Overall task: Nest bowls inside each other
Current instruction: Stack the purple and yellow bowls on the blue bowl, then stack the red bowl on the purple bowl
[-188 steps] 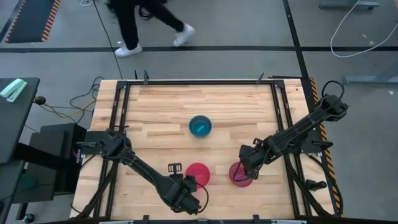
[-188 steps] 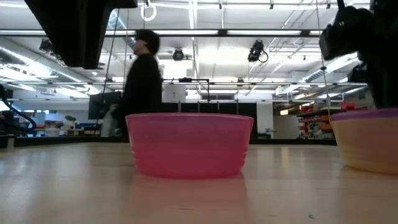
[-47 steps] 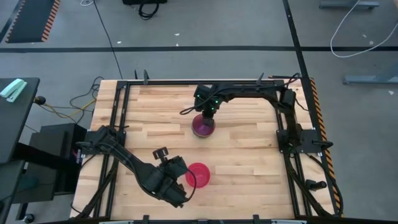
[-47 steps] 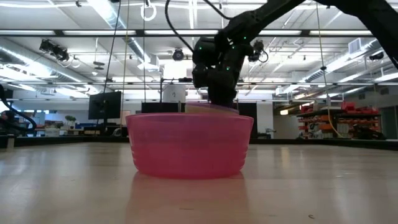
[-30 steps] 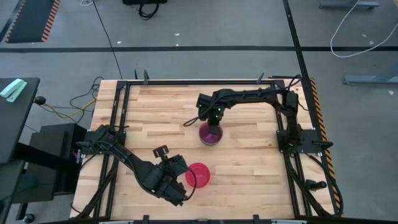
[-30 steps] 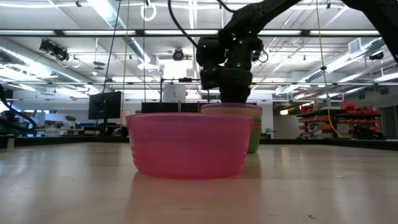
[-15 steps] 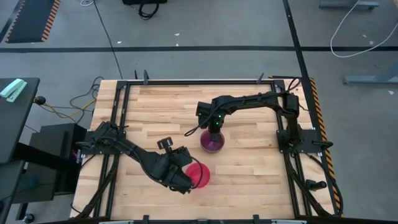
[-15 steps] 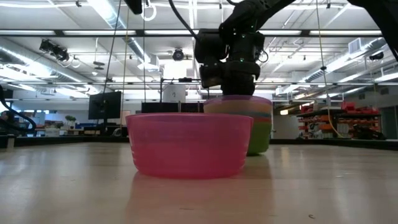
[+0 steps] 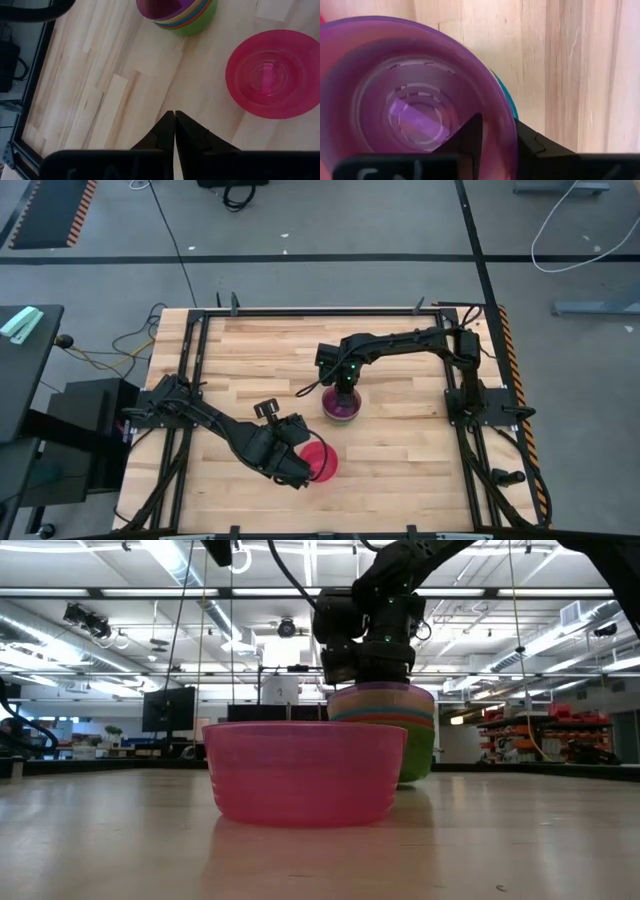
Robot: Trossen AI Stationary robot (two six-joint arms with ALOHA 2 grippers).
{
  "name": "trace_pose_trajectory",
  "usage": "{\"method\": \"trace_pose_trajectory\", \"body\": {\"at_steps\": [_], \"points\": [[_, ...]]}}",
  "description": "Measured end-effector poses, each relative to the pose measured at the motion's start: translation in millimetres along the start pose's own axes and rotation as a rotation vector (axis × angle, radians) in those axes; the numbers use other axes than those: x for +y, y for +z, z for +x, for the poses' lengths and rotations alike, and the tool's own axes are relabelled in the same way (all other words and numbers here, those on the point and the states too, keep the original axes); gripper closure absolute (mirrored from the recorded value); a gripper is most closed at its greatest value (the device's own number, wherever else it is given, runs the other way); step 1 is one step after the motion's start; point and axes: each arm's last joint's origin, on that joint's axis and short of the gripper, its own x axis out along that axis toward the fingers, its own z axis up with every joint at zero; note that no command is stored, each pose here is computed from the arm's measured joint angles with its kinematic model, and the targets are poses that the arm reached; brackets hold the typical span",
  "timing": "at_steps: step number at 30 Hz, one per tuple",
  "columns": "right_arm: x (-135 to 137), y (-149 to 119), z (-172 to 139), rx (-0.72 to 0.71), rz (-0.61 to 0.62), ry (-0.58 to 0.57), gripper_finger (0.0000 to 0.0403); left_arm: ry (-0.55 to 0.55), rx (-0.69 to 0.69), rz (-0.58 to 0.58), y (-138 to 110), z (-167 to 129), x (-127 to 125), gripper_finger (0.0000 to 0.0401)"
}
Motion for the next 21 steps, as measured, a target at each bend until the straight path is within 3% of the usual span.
{"method": "trace_pose_trajectory", "body": {"at_steps": [13,21], "points": [[21.3,-7.7,-43.4,-0.103,-0.031,-0.112,0.0315,0.003,0.009,-0.006,3.1,2.9,2.9,0.0377],[14.6,-8.2,-40.5,-0.078,-0.008,-0.148,0.0298,0.014,0.025,-0.019,11.1,10.1,11.1,0.0388]]}}
